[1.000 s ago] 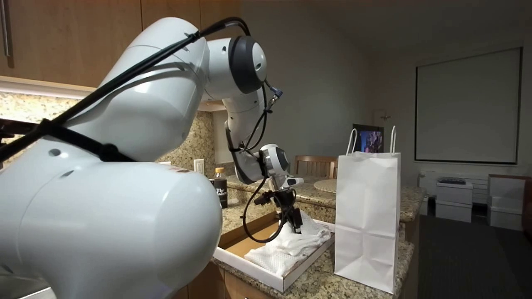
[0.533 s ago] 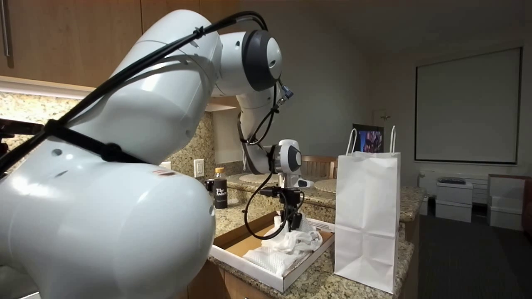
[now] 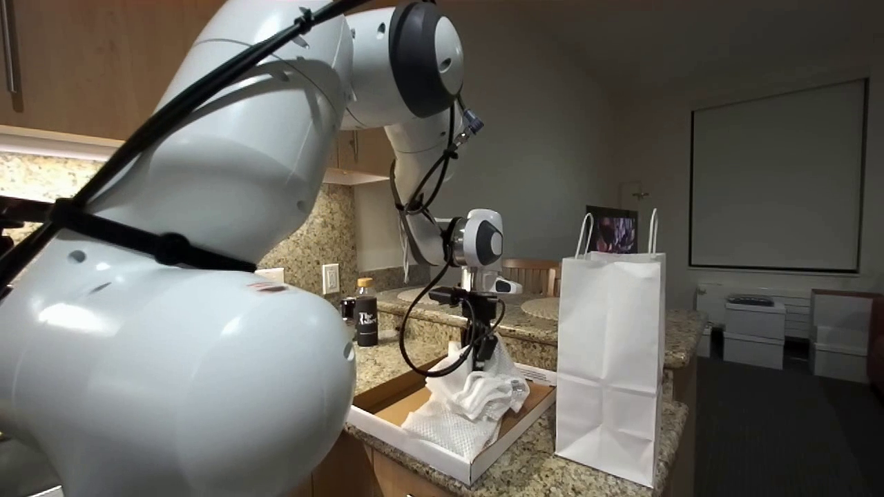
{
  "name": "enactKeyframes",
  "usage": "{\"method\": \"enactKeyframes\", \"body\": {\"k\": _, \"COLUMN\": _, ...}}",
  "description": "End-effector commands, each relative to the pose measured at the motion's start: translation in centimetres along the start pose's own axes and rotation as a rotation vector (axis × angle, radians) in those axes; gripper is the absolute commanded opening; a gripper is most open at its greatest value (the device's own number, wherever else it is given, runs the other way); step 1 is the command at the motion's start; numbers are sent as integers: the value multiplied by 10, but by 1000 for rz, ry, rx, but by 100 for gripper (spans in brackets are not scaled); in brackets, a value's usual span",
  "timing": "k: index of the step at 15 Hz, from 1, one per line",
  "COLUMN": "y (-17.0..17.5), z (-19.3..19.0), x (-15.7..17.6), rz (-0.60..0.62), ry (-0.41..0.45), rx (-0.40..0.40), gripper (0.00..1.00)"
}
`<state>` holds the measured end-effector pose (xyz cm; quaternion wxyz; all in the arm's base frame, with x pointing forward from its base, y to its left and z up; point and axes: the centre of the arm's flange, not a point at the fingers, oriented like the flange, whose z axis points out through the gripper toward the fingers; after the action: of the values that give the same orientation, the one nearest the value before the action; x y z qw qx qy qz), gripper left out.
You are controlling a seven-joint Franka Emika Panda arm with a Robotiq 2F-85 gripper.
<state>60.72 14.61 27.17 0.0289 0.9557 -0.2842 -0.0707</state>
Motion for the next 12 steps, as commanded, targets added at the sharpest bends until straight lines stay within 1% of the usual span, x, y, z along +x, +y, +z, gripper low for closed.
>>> {"method": "enactKeyframes", "body": {"k": 1, "y": 21, "z": -35, "x": -41, "rz": -36, "ry": 36, "rx": -7, "gripper": 10}}
{"method": "enactKeyframes", "body": {"k": 3, "y": 19, "z": -41, "x": -46, "rz": -45, "ry": 24, "rx": 0, "gripper": 6}}
{"method": "enactKeyframes", "body": {"k": 4, "y": 19, "z": -41, "x": -44, "rz": -41, "ry": 5, "rx": -2, "gripper": 21}}
{"method": "enactKeyframes", "body": {"k": 5, "y": 20, "z": -41, "x": -44, "rz": -44, "ry": 0, "rx": 2, "gripper": 24}}
{"method": "enactKeyframes", "body": {"k": 7, "y": 20, "z": -40, "x": -40, "rz": -32, "ry": -7, "rx": -14, "gripper": 12}}
{"method": "enactKeyframes", "body": {"k": 8, "y": 20, "z": -39, "x": -40, "rz": -39, "ry": -17, "rx": -14, "gripper": 12}}
{"method": "enactKeyframes", "body": {"k": 9, "y": 21, "z": -39, "x": -40, "rz": -39, "ry": -11, "rx": -27, "gripper": 6}}
{"method": "enactKeyframes", "body": {"k": 10, "y": 22, "z": -39, "x": -41, "rz": -44, "ry": -21, "rx": -32, "gripper": 7}}
{"method": "enactKeyframes", "body": {"k": 11, "y": 23, "z": -39, "x": -41, "rz": -47, "ry": -27, "rx": -32, "gripper": 12}}
{"method": "enactKeyframes", "body": {"k": 12, "y": 24, "z": -43, "x": -40, "rz": -55, "ry": -38, "rx": -23, "gripper": 12}}
